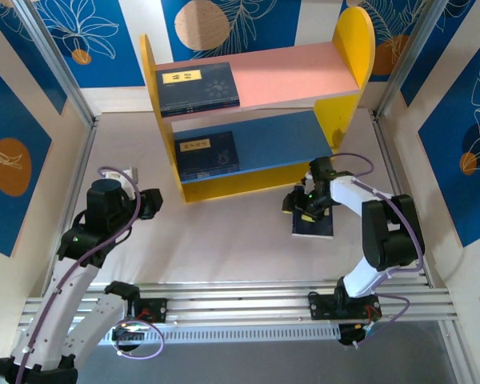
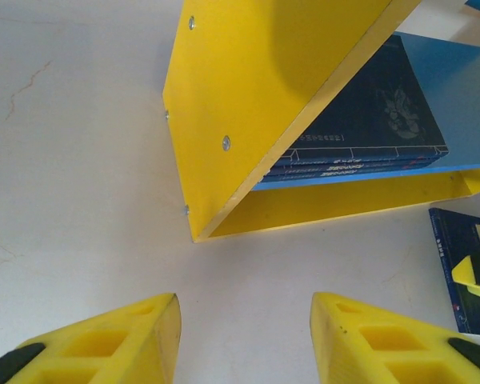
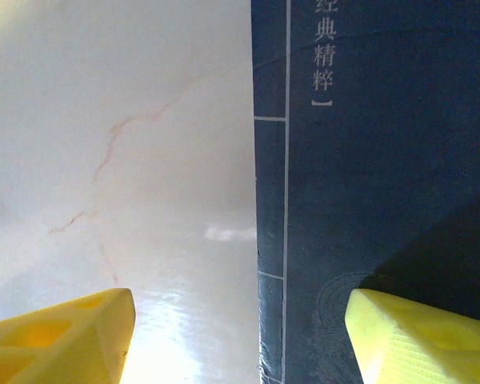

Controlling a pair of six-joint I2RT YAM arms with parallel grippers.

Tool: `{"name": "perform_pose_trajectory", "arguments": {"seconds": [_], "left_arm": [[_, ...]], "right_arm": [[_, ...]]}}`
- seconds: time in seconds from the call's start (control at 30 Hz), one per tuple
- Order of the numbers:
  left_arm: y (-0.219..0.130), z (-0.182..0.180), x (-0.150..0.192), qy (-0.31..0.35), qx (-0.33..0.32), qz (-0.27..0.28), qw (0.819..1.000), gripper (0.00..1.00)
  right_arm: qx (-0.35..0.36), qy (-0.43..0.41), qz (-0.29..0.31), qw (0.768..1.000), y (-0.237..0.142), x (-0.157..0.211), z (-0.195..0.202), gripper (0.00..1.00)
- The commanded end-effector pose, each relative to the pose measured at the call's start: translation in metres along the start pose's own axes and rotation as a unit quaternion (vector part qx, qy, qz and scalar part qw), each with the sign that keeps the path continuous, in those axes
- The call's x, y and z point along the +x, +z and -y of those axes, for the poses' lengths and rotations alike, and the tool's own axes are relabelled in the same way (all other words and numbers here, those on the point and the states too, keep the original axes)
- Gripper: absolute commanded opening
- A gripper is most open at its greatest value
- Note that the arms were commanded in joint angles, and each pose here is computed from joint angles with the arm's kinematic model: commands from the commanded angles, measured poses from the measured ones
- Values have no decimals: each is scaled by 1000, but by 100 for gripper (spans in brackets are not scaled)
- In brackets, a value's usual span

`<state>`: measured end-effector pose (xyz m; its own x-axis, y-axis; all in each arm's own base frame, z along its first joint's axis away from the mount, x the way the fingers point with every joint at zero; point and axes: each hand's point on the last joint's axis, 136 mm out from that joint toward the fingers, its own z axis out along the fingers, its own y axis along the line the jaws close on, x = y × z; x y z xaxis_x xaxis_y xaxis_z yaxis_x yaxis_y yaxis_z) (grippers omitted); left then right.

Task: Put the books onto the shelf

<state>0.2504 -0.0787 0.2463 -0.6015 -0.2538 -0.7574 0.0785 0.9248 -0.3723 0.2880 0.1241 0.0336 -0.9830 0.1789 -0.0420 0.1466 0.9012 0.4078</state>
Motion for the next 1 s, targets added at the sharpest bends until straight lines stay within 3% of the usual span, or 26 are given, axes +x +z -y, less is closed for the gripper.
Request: {"name": "perform_pose_trajectory", "arguments": {"seconds": [0.0, 0.3, 0.7, 0.97], "left_arm": [[-5, -2, -7, 9, -9, 8, 1000, 46], [3, 1, 3, -13, 7, -3, 1000, 46], [17, 4, 26, -63, 37, -30, 997, 43], [41, 0, 70, -128, 62, -70, 987, 44]], "right_arm": [[14, 9, -58, 998, 16, 34, -10, 72], [-9, -62, -88, 994, 35, 77, -76, 72], [-79, -175, -124, 973, 75, 113, -202, 71], [-96, -206, -82, 970, 57, 104, -223, 71]]}}
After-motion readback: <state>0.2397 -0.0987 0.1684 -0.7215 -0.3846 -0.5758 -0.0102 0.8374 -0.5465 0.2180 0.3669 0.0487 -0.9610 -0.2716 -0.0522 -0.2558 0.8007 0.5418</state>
